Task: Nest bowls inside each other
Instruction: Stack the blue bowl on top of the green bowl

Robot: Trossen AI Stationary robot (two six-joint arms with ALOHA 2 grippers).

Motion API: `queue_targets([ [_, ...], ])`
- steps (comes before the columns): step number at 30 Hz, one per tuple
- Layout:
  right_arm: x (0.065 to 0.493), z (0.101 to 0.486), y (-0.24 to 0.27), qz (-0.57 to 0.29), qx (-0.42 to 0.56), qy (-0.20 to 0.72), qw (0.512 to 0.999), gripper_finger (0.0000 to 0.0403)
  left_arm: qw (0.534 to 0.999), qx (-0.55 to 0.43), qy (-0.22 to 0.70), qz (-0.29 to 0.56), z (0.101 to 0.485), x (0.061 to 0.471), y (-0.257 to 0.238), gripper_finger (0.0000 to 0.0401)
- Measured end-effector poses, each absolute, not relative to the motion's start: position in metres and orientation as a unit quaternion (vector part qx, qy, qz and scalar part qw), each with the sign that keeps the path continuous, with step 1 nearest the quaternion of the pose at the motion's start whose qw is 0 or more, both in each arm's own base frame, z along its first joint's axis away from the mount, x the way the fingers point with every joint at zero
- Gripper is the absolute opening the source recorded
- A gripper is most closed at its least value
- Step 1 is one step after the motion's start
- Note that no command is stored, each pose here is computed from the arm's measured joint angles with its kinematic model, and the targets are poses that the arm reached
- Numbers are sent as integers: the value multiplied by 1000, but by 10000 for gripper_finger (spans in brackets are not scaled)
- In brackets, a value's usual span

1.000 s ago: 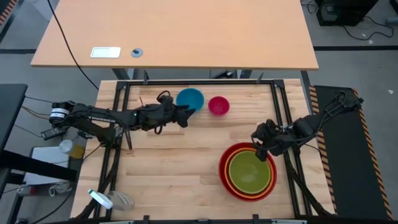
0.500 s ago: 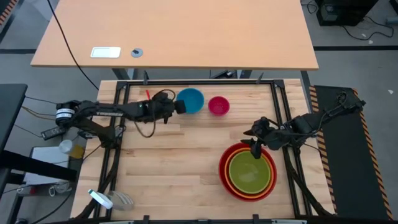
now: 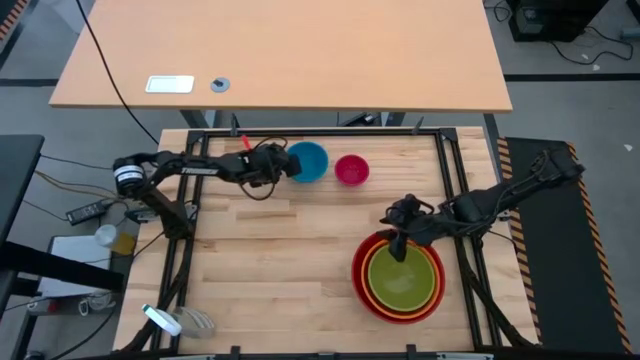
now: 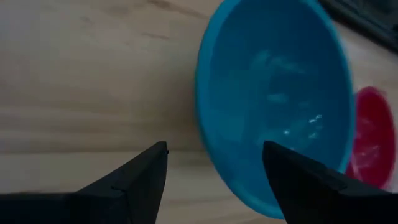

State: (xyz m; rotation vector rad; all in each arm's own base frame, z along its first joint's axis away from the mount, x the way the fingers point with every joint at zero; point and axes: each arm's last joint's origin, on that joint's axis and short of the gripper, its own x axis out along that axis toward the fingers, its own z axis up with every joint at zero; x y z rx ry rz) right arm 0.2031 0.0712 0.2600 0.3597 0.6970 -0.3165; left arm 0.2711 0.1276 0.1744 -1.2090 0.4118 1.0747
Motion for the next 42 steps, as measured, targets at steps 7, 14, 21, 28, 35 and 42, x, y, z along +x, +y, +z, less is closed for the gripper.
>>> queue_targets([
  [7, 220, 245, 80, -136, 180, 358, 906, 200, 667, -534, 193, 483, 167, 273, 130, 204],
  [14, 230, 238, 83, -128, 187, 361, 905, 200, 680, -517, 203, 480, 167, 272, 130, 100],
  [21, 233, 239, 80, -131, 190, 354, 906, 200, 682, -512, 205, 480, 167, 272, 130, 14],
  [28, 231, 245, 72, -148, 225, 338, 902, 200, 707, -490, 213, 462, 175, 273, 122, 19],
  [35, 234, 249, 52, -210, 239, 304, 898, 200, 752, -451, 191, 441, 194, 280, 93, 17],
  [42, 255, 244, 23, -256, 158, 273, 914, 200, 776, -444, 146, 424, 202, 292, 60, 17],
])
